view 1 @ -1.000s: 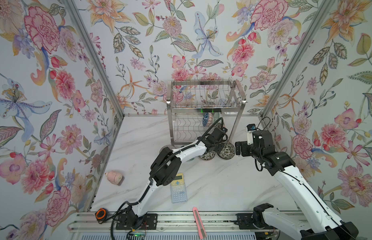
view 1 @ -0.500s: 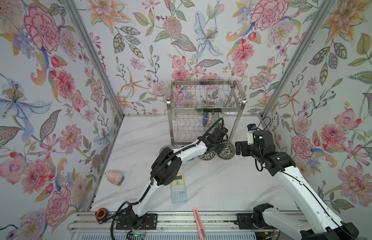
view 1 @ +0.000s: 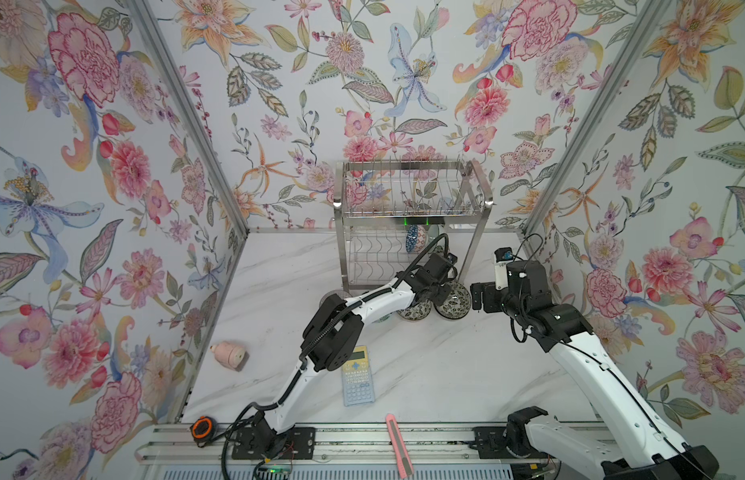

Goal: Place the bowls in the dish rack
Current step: 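Lift the leaf-patterned bowl with the left gripper while the right gripper reaches toward it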

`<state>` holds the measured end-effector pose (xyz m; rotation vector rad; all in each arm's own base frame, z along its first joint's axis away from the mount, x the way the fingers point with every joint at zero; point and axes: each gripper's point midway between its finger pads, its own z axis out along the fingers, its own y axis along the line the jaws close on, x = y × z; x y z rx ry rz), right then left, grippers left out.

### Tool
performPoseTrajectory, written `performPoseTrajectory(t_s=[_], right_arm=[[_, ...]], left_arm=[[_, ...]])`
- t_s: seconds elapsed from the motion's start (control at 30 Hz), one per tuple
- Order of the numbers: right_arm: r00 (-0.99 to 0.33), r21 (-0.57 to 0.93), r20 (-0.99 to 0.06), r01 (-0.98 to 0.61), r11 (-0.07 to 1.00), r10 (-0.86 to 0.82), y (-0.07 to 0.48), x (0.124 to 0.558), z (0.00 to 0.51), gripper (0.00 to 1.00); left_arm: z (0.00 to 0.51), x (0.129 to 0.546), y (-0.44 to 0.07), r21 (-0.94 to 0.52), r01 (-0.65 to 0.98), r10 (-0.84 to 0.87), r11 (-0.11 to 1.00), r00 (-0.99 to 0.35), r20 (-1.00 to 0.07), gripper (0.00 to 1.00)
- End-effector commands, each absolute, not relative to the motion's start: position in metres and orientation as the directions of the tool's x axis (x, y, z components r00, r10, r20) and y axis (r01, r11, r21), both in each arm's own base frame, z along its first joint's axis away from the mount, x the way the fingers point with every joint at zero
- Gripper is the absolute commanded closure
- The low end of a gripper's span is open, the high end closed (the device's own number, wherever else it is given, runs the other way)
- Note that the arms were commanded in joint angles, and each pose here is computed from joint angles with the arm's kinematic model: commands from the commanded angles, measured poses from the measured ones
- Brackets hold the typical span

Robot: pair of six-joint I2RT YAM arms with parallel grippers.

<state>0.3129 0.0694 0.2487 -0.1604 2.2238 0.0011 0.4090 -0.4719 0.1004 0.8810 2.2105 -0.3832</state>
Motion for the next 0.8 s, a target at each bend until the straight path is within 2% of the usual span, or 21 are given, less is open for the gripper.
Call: performPoseTrajectory(t_s=[0.0,0.17,0.37,0.63,0.77], right_arm=[[-0.586,-0.031,-0.806,-0.107,0.994,-0.088,0.068,0.311,0.256,0.01],[-0.576,-0.002,-0.814,-0.130,0.992,-0.077,0.074,0.310,0.261,0.01],[-0.567,0.041,-0.822,-0.149,0.988,-0.051,0.080,0.307,0.268,0.01],[-0.570,0.202,-0.821,-0.220,0.954,0.043,0.122,0.316,0.266,0.01],[-0.583,0.237,-0.810,-0.230,0.944,0.062,0.146,0.328,0.255,0.01]], left_arm=[[0.154,0.413,-0.470,-0.029,0.686,0.390,0.727,-0.447,-0.805,1.00],[0.204,0.409,-0.460,-0.064,0.674,0.268,0.736,-0.377,-0.887,1.00],[0.242,0.406,-0.428,-0.115,0.624,0.127,0.773,-0.330,-0.935,1.00],[0.255,0.395,-0.394,-0.198,0.594,0.007,0.779,-0.325,-0.946,1.00],[0.254,0.389,-0.377,-0.240,0.582,-0.043,0.777,-0.330,-0.943,1.00]])
